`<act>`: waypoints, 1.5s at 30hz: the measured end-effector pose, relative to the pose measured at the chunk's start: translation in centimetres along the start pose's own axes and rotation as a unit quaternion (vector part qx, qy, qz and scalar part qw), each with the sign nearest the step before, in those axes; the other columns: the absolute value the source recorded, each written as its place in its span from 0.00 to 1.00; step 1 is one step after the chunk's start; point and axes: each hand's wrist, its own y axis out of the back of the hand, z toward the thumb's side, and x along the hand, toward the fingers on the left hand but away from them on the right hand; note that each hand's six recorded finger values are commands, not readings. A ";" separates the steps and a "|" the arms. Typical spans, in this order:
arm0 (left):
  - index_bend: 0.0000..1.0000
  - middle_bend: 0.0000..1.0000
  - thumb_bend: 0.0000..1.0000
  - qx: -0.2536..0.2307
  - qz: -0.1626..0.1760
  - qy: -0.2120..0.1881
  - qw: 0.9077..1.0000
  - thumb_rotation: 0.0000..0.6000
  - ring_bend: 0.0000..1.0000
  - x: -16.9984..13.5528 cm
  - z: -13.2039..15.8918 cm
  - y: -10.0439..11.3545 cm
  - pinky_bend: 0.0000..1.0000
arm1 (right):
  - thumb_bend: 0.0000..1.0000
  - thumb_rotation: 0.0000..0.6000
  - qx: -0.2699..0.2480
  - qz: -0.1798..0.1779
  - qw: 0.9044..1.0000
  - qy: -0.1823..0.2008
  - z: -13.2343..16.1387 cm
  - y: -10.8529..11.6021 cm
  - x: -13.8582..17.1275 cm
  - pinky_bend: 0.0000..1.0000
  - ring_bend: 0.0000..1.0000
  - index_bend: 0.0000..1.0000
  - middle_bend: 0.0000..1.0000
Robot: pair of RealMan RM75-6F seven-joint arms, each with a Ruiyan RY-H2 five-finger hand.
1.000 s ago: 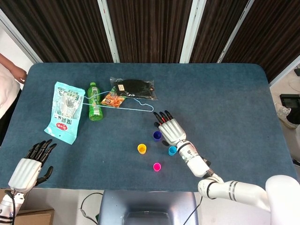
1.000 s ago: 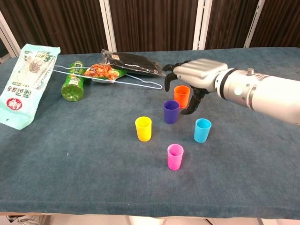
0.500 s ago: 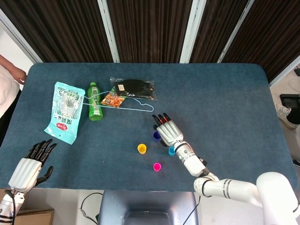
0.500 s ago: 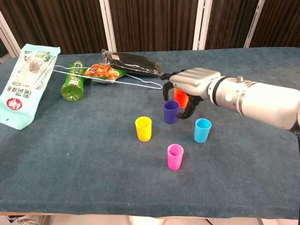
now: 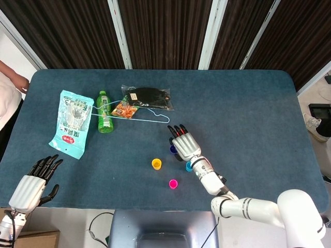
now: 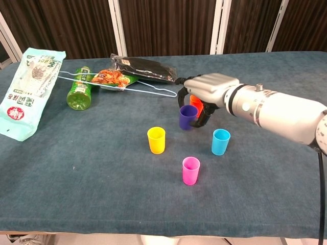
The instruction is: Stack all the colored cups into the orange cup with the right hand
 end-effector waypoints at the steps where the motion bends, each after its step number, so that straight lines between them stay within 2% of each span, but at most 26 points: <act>1: 0.00 0.00 0.46 0.000 0.000 0.000 1.000 1.00 0.00 0.0 0.0 0.0 0.12 | 0.46 1.00 -0.004 -0.005 1.000 -0.002 -0.1 0.3 0.1 0.00 0.00 0.62 0.02; 10: 0.00 0.00 0.46 0.001 0.003 0.002 1.000 1.00 0.00 0.0 0.0 0.1 0.12 | 0.46 1.00 -0.042 -0.092 0.994 -0.045 -2.6 4.8 0.3 0.00 0.00 0.61 0.03; 20: 0.00 0.00 0.46 0.003 0.002 0.003 1.000 1.00 0.00 0.0 -0.1 0.0 0.12 | 0.46 1.00 -0.021 -0.085 0.993 -0.077 -4.4 4.3 -0.1 0.00 0.00 0.61 0.03; 26: 0.00 0.00 0.46 0.004 -0.001 0.004 1.000 1.00 0.00 0.1 -0.1 -0.2 0.12 | 0.46 1.00 -0.007 -0.060 0.995 -0.084 -4.6 2.8 -0.6 0.00 0.00 0.57 0.03; 28: 0.00 0.00 0.46 0.004 -0.001 0.004 1.000 1.00 0.00 0.1 -0.1 -0.1 0.12 | 0.46 1.00 0.000 -0.054 0.995 -0.087 -4.6 2.5 -0.7 0.00 0.00 0.53 0.03; 29: 0.00 0.00 0.46 0.004 0.000 0.003 1.000 1.00 0.00 0.1 -0.1 -0.1 0.12 | 0.46 1.00 0.001 -0.051 0.995 -0.089 -4.6 2.3 -0.7 0.00 0.00 0.48 0.03; 32: 0.00 0.00 0.46 0.003 0.001 0.003 1.000 1.00 0.00 0.0 -0.1 0.0 0.12 | 0.46 1.00 0.000 -0.038 0.995 -0.090 -4.5 1.8 -0.7 0.00 0.00 0.23 0.01; 35: 0.00 0.00 0.46 0.002 0.003 0.003 1.000 1.00 0.00 0.0 -0.1 0.1 0.12 | 0.46 1.00 -0.005 -0.035 0.996 -0.082 -4.1 1.8 -0.5 0.00 0.00 0.03 0.00; 37: 0.00 0.00 0.46 0.001 0.004 0.003 1.000 1.00 0.00 0.0 -0.1 0.1 0.12 | 0.46 1.00 -0.010 -0.036 0.997 -0.072 -3.7 2.0 -0.1 0.00 0.00 0.00 0.00; 40: 0.00 0.00 0.46 0.001 0.003 0.003 1.000 1.00 0.00 0.0 -0.1 0.1 0.12 | 0.46 1.00 -0.020 -0.041 0.998 -0.047 -2.6 2.5 0.7 0.00 0.00 0.02 0.00; 45: 0.00 0.00 0.46 0.003 0.000 0.000 1.000 1.00 0.00 0.0 0.1 -0.1 0.12 | 0.46 1.00 -0.045 -0.036 0.998 0.022 0.9 3.1 2.9 0.00 0.00 0.17 0.00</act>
